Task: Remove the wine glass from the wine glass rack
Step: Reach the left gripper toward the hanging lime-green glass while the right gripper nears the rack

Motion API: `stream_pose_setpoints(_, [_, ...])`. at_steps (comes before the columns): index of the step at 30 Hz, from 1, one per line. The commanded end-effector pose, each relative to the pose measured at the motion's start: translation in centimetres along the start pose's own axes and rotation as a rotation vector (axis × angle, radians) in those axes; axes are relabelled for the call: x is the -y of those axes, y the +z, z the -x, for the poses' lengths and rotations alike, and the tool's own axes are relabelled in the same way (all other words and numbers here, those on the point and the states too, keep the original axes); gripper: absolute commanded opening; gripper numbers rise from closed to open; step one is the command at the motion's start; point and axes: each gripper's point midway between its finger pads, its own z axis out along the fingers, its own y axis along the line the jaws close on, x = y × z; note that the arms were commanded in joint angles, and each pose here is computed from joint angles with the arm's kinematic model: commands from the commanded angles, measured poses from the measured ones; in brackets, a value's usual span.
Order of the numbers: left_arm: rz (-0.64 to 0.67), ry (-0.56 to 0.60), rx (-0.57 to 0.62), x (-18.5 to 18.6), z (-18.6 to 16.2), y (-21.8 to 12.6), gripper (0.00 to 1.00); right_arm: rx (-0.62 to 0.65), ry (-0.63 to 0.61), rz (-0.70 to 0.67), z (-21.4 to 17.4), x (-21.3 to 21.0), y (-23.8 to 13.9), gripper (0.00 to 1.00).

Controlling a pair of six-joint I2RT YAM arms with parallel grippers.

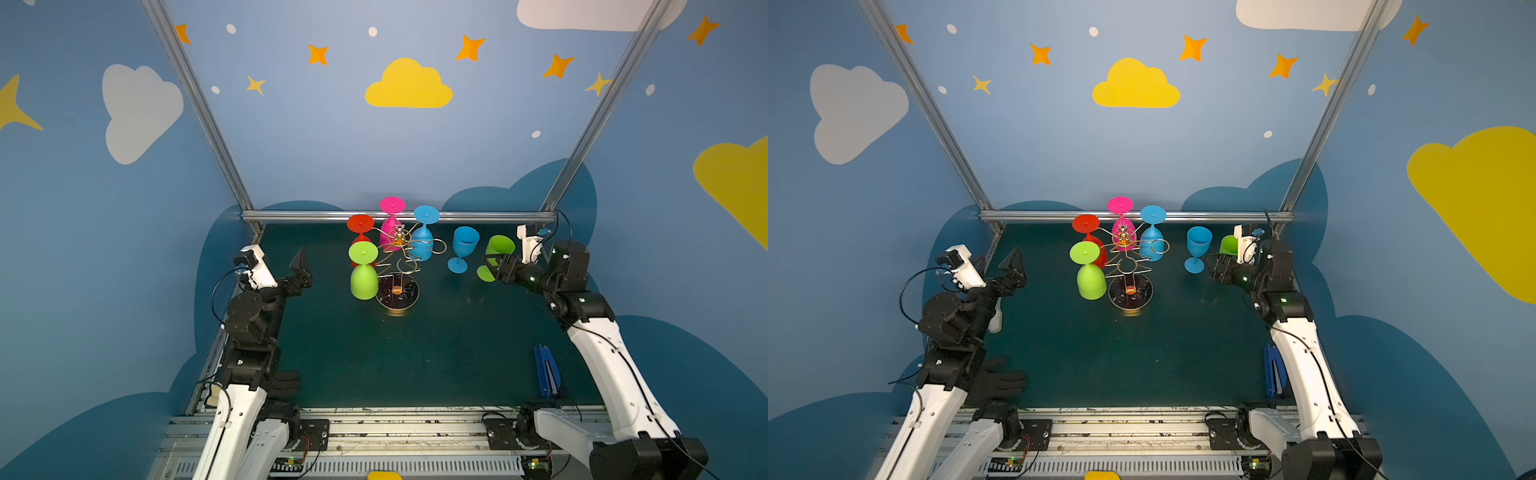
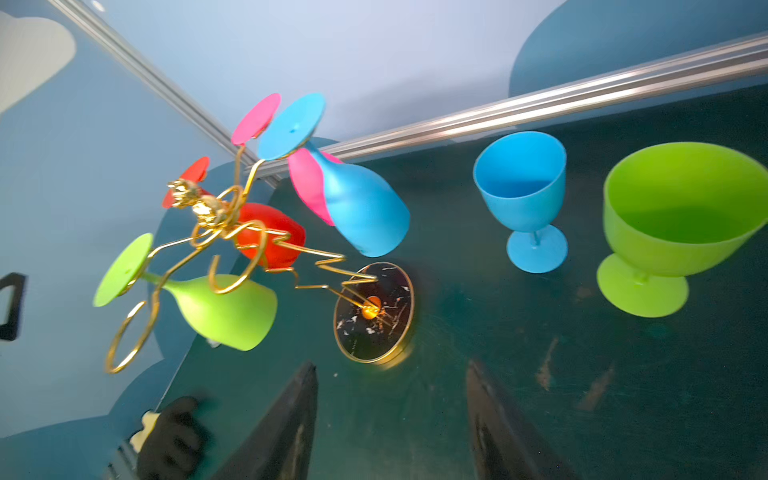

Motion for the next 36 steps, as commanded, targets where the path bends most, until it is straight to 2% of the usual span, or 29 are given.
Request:
stream_pose_setpoints(1, [-0.027,-0.135,-0.093,0.1,-2.7,-0.5,0.99,0.012,-0.029,0.052,-0.5,-1.7,-0.6,0.61])
stream_pose_setpoints(9, [-0.147,-0.329,-0.234,2.4,-4.9,-1.7,0.94,0.011,-0.044,0.069,-2.6,-2.8,-2.0,0.65])
stream_pose_setpoints(16, [-0.285,-0.424,-0.423,5.8,-5.9,-1.4,0.79,-0.046,-0.025,0.092,-4.7,-2.8,-1.4,0.65])
stream_pose_setpoints(19, [-0.366,-0.456,-0.502,7.5,-6.4,-0.9,0.70,-0.046,-0.025,0.103,-5.0,-3.0,-1.5,0.66])
stream_pose_setpoints(23, [-0.452,-0.508,-0.589,9.1,-7.1,0.1,0.64,-0.043,-0.026,0.114,-5.0,-3.3,-1.6,0.66])
stream_pose_setpoints(28, [-0.527,-0.551,-0.641,10.3,-7.3,1.2,0.58,-0.048,-0.026,0.128,-5.2,-3.7,-1.7,0.66])
stream_pose_setpoints(36, [-0.555,-0.559,-0.630,10.8,-6.7,2.1,0.58,-0.043,-0.022,0.139,-5.2,-4.1,-1.7,0.66])
